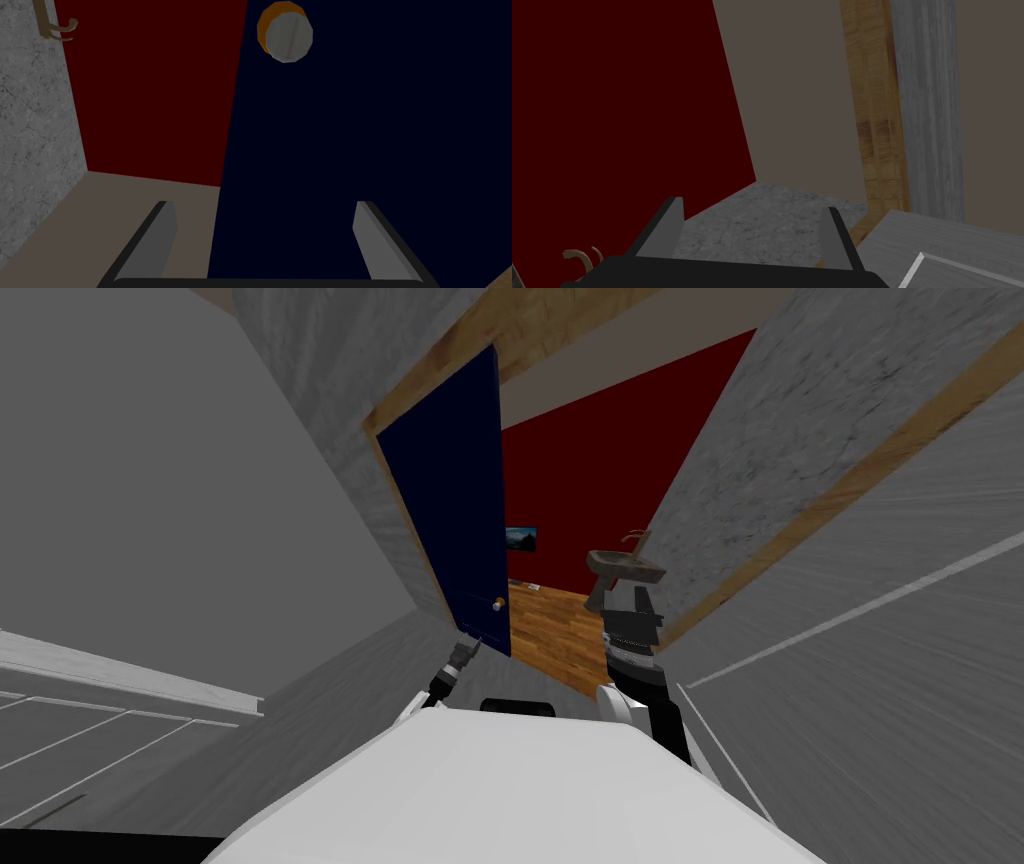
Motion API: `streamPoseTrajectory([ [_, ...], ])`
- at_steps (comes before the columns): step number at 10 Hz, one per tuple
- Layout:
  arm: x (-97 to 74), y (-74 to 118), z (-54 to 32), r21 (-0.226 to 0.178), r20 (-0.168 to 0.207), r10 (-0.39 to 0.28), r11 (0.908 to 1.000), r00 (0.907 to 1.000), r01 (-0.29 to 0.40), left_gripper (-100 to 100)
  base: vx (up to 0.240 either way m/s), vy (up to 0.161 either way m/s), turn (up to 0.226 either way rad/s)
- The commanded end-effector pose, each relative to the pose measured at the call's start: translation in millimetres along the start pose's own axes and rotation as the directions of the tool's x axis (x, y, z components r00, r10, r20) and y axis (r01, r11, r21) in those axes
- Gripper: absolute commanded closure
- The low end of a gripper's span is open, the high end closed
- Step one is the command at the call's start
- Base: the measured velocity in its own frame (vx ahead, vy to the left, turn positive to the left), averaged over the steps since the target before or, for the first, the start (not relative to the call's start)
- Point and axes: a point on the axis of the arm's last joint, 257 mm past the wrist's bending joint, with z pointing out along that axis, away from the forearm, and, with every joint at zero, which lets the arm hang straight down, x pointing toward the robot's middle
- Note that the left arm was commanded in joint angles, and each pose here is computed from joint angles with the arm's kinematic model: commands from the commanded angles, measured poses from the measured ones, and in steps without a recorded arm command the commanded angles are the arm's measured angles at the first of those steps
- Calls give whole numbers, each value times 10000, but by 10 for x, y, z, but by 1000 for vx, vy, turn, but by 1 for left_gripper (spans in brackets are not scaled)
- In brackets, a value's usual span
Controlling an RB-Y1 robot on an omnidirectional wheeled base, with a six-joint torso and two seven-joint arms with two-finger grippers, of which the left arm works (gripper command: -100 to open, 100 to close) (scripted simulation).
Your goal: Pull the door open
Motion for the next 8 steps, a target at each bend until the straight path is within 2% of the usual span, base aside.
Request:
streamPoseTrajectory([
  [1,74,11,-35,71,-168,328,9994,9993,-327,-100,140,-41,-5],
  [5,253,27,-114,283,-568,1065,9941,9927,-1050,-100,131,-24,-2],
  [8,379,39,-178,474,-841,1596,9866,9836,-1561,-100,143,-22,2],
])
